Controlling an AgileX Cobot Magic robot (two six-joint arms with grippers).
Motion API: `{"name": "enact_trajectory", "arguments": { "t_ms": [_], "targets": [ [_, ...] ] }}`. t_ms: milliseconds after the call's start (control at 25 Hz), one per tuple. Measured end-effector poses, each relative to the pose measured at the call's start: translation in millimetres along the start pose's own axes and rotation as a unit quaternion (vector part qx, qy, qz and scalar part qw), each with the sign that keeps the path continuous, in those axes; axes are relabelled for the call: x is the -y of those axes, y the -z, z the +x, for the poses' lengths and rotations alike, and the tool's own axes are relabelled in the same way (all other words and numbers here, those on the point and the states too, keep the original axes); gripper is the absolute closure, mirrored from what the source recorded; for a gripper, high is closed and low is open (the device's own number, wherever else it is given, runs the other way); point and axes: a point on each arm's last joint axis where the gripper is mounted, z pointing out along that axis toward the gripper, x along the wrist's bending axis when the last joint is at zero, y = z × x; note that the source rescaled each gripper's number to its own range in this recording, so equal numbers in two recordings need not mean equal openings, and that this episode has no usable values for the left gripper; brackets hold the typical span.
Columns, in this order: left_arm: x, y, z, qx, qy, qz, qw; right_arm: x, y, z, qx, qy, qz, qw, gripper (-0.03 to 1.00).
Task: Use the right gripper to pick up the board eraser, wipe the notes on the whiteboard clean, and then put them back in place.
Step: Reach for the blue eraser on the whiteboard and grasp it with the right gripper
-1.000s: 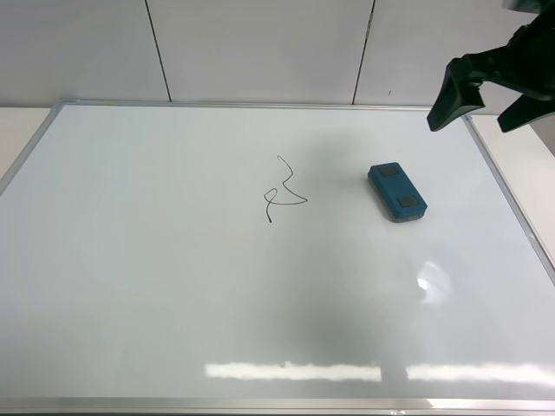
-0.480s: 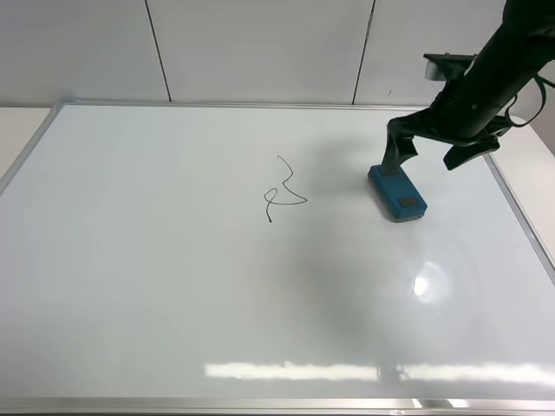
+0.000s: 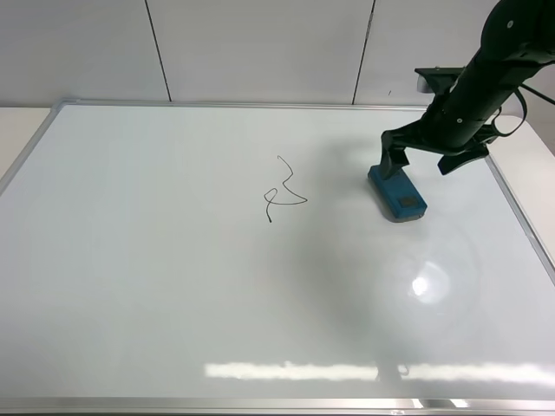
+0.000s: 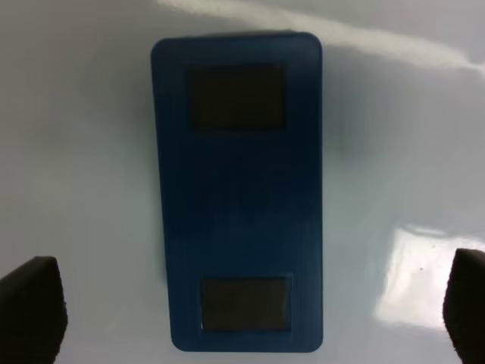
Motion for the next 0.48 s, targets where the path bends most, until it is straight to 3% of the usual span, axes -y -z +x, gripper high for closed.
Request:
{"name": "enact_trajectory", "arguments": {
  "t_ms": [480],
  "targets": [
    [0,0,0,0.000,0.000,0.000,1.000,-4,-28,-4,0.007,-0.001,-0.005,1.000,-0.03]
  ]
}}
